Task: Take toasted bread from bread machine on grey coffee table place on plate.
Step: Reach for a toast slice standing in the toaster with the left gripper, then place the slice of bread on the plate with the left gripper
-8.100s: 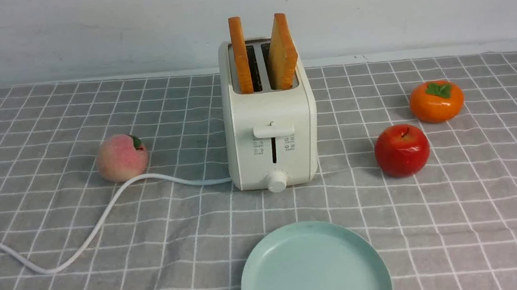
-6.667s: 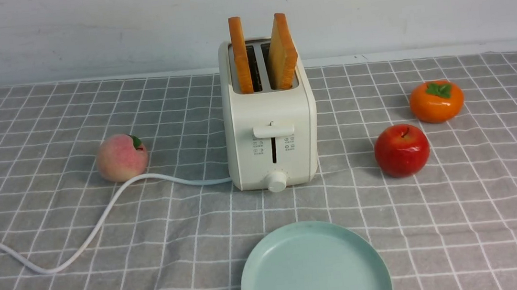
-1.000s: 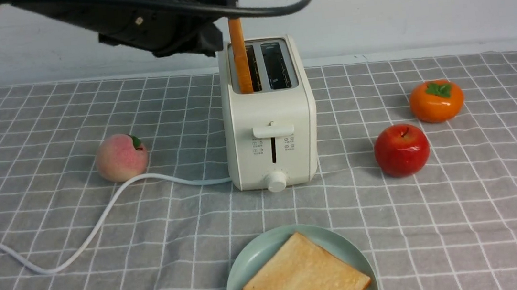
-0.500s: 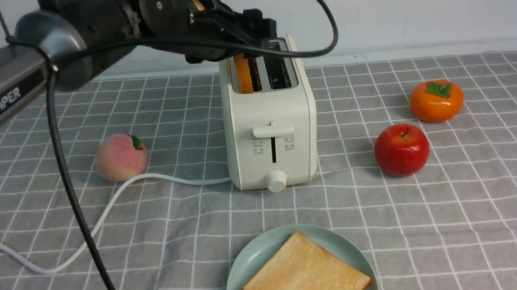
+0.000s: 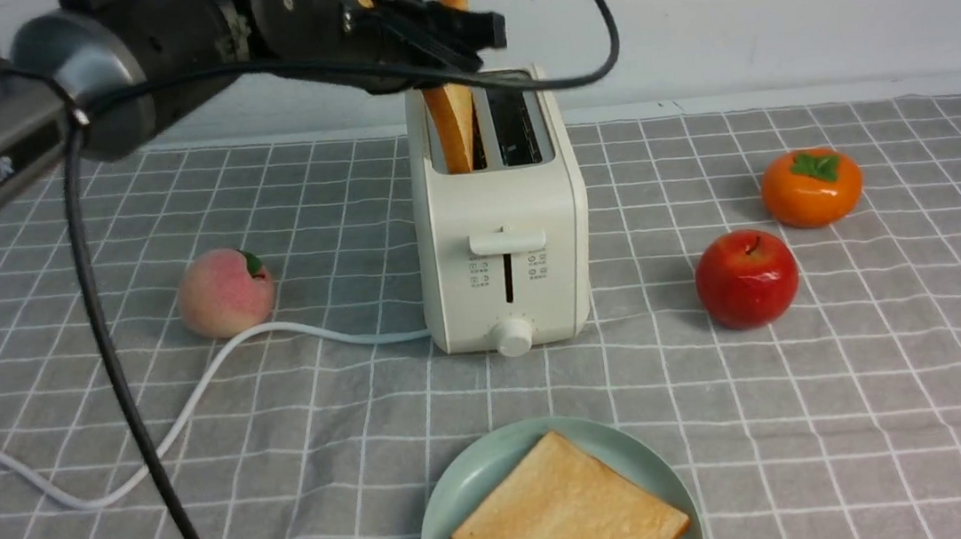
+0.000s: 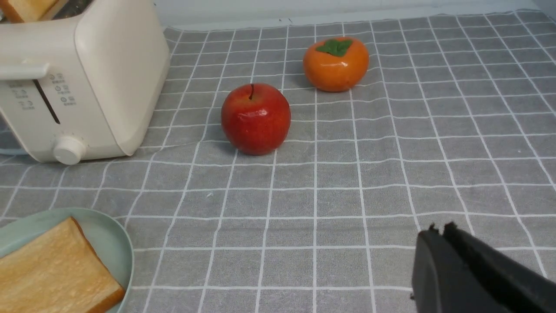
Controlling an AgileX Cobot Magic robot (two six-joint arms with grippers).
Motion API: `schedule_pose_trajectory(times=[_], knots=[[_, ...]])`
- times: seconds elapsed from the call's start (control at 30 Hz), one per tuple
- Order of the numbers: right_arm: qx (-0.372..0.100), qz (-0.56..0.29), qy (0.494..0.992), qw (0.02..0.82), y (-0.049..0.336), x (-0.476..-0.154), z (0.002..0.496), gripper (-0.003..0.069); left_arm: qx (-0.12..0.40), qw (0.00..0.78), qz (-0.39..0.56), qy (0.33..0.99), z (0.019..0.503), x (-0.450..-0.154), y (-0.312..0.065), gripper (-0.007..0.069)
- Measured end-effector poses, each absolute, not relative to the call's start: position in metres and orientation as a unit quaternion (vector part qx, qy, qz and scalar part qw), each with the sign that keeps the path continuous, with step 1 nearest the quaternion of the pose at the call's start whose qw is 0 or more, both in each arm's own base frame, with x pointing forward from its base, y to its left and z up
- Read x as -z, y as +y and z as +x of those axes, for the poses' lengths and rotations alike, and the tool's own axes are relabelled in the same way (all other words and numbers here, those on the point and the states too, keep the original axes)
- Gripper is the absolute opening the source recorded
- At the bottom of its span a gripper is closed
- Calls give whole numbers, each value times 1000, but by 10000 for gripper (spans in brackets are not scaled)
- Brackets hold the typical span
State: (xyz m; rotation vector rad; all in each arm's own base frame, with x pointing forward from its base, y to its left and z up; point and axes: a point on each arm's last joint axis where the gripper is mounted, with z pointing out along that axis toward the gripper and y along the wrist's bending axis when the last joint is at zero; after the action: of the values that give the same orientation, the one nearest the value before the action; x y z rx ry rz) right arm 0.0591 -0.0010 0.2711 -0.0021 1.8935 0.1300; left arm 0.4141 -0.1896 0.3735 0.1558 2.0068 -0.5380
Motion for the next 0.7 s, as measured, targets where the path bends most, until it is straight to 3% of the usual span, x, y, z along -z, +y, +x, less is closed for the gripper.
schedule_pose_trajectory(times=[0.03,0.07,0.17,0.3,0.37,0.5,0.7], knots=[[-56,-1,811,583,-1,-271,59,2,225,506,64,831,412,-377,-189,105],[-56,-1,811,583,-1,-271,59,3,233,508,64,826,393,-403,-181,105],[-56,-1,811,583,-1,-271,59,4,245,492,73,832,352,-444,-167,105],[-57,-2,809,584,-1,-272,59,8,232,408,95,878,312,-453,-155,105],[-57,-2,809,585,-1,-272,59,10,227,367,101,897,304,-445,-153,105],[-57,-2,809,585,-1,-272,59,15,229,234,116,938,296,-393,-159,105],[-58,-1,809,584,-1,-272,59,17,296,132,117,939,285,-319,-172,105]])
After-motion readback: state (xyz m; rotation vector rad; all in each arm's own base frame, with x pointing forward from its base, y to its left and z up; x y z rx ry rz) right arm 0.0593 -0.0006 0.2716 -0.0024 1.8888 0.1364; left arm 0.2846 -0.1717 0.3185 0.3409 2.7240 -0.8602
